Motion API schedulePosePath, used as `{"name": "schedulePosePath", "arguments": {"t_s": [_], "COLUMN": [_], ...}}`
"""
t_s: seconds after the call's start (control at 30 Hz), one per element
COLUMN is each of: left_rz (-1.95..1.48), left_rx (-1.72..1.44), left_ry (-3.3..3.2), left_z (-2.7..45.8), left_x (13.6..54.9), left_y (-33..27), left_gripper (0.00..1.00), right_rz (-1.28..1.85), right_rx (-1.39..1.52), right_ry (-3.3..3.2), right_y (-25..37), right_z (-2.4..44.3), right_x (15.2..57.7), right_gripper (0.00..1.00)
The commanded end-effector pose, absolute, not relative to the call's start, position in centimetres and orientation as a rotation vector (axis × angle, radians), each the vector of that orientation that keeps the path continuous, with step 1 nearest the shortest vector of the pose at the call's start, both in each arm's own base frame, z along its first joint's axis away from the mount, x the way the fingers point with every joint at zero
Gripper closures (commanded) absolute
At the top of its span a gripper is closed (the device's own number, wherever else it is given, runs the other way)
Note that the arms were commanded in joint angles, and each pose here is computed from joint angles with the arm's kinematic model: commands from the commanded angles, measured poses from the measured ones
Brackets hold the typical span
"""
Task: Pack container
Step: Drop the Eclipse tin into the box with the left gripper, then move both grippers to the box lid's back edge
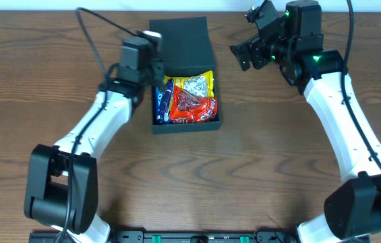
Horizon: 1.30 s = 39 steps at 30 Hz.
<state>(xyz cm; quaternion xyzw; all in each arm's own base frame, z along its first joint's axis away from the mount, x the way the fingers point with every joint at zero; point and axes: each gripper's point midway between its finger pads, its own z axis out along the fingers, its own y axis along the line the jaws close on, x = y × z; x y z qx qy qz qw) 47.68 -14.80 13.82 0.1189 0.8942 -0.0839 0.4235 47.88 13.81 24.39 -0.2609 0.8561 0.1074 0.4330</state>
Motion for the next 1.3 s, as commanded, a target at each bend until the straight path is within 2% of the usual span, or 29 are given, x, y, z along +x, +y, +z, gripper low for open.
{"name": "schedulePosePath", "arguments": {"t_s": [0.0,0.37,0.53,0.57,0.63,0.73,0.77,0.83,0.9,1.0,1.03,1.07,1.1,1.27], "left_rz": [-0.325,-0.565,-0.605,-0.606,-0.608,-0.611,-0.612,-0.61,-0.601,-0.58,-0.572,-0.563,-0.555,-0.514], "left_rx": [0.299,-0.001,0.019,0.023,0.027,0.027,0.027,0.047,0.076,0.113,0.116,0.117,0.115,0.02], "left_ry": [2.194,2.245,2.263,2.263,2.264,2.255,2.25,2.226,2.198,2.161,2.152,2.144,2.137,2.106], "left_z": [15.3,15.2,15.0,15.0,15.0,15.2,15.3,15.7,16.2,16.9,17.1,17.2,17.4,18.0], "left_x": [47.3,45.0,43.6,43.5,43.5,43.6,43.6,43.9,44.3,44.9,45.1,45.4,45.7,48.0], "left_y": [-18.2,-24.1,-26.3,-26.4,-26.6,-26.6,-26.6,-26.7,-26.7,-26.3,-26.0,-25.6,-25.3,-21.3], "left_gripper": [0.94,0.94,0.94,0.92,0.62,0.47,0.38,0.32,0.22,0.19,0.13,0.02,0.05,0.05], "right_rz": [0.223,0.178,0.178,0.177,0.177,0.178,0.177,0.178,0.178,0.179,0.181,0.194,0.212,0.359], "right_rx": [-0.58,-0.48,-0.48,-0.48,-0.48,-0.48,-0.48,-0.481,-0.481,-0.481,-0.482,-0.49,-0.498,-0.564], "right_ry": [2.156,2.189,2.189,2.188,2.188,2.188,2.189,2.189,2.189,2.189,2.19,2.191,2.191,2.174], "right_y": [12.6,11.4,11.4,11.4,11.4,11.4,11.4,11.4,11.4,11.4,11.5,11.7,11.9,14.0], "right_z": [24.4,24.3,24.3,24.3,24.3,24.3,24.3,24.2,24.2,24.2,24.2,24.2,24.2,24.3], "right_x": [48.3,48.7,48.7,48.7,48.7,48.7,48.7,48.7,48.7,48.7,48.6,48.5,48.4,47.4], "right_gripper": [0.01,0.01,0.01,0.01,0.01,0.01,0.01,0.01,0.01,0.01,0.01,0.01,0.01,0.01]}}
